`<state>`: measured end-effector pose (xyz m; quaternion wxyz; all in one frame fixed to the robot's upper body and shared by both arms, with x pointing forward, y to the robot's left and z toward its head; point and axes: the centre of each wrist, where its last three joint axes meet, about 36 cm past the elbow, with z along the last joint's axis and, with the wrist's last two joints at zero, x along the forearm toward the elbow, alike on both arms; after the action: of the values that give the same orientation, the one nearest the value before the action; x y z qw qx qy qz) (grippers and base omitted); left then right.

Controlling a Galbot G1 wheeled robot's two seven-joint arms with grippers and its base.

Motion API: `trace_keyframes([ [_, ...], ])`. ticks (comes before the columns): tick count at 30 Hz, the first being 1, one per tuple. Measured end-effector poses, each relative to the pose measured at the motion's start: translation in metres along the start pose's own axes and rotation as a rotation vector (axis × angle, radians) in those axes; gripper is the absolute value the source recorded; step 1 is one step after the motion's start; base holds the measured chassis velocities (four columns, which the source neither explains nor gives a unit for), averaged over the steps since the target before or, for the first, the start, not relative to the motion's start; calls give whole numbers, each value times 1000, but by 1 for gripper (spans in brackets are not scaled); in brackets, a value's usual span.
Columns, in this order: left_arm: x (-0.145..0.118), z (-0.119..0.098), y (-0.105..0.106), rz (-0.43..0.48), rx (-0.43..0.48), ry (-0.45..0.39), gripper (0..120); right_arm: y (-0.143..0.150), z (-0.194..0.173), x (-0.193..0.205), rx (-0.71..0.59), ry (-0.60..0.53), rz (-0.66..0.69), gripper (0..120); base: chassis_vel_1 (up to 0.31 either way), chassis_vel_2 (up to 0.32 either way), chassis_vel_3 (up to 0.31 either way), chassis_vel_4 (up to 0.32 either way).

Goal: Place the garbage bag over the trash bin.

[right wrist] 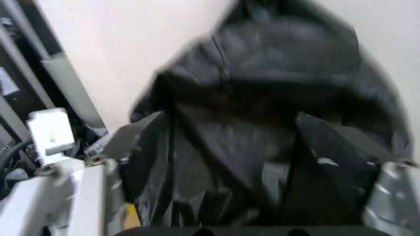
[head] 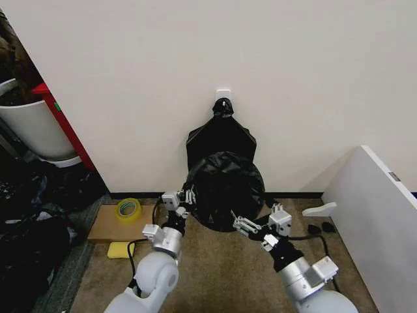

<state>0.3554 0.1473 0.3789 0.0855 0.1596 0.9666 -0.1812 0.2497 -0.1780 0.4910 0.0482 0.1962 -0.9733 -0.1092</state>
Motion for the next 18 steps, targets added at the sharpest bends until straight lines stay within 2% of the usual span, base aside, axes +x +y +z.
trace_keyframes([
  [2, 4, 8, 1, 34, -29, -47, 3, 2, -10, -7, -60, 80, 32, 64, 0, 0, 0, 0],
  [3, 4, 8, 1, 34, -29, -47, 3, 2, -10, -7, -60, 80, 32, 64, 0, 0, 0, 0],
  [7, 10, 14, 0, 69, -52, -72, 3, 0, -14, -27, -104, 136, 62, 47, 0, 0, 0, 0],
  [8, 10, 14, 0, 69, -52, -72, 3, 0, -14, -27, -104, 136, 62, 47, 0, 0, 0, 0],
  [10, 12, 15, -1, 74, -49, -76, 3, -5, -11, -46, -85, 143, 110, 37, 0, 0, 0, 0],
  [11, 12, 15, -1, 74, -49, -76, 3, -5, -11, -46, -85, 143, 110, 37, 0, 0, 0, 0],
  [13, 13, 15, -2, 73, -47, -76, 3, -9, -3, -62, -55, 141, 155, 30, 0, 0, 0, 0],
  [14, 13, 16, -2, 72, -45, -76, 3, -12, 5, -71, -20, 140, 189, 21, 0, 0, 0, 0],
  [15, 13, 16, -2, 72, -45, -76, 3, -12, 5, -71, -20, 140, 189, 21, 0, 0, 0, 0],
  [18, 14, 14, -4, 66, -31, -72, 3, -15, 27, -87, 87, 113, 259, 7, 0, 0, 0, 0],
])
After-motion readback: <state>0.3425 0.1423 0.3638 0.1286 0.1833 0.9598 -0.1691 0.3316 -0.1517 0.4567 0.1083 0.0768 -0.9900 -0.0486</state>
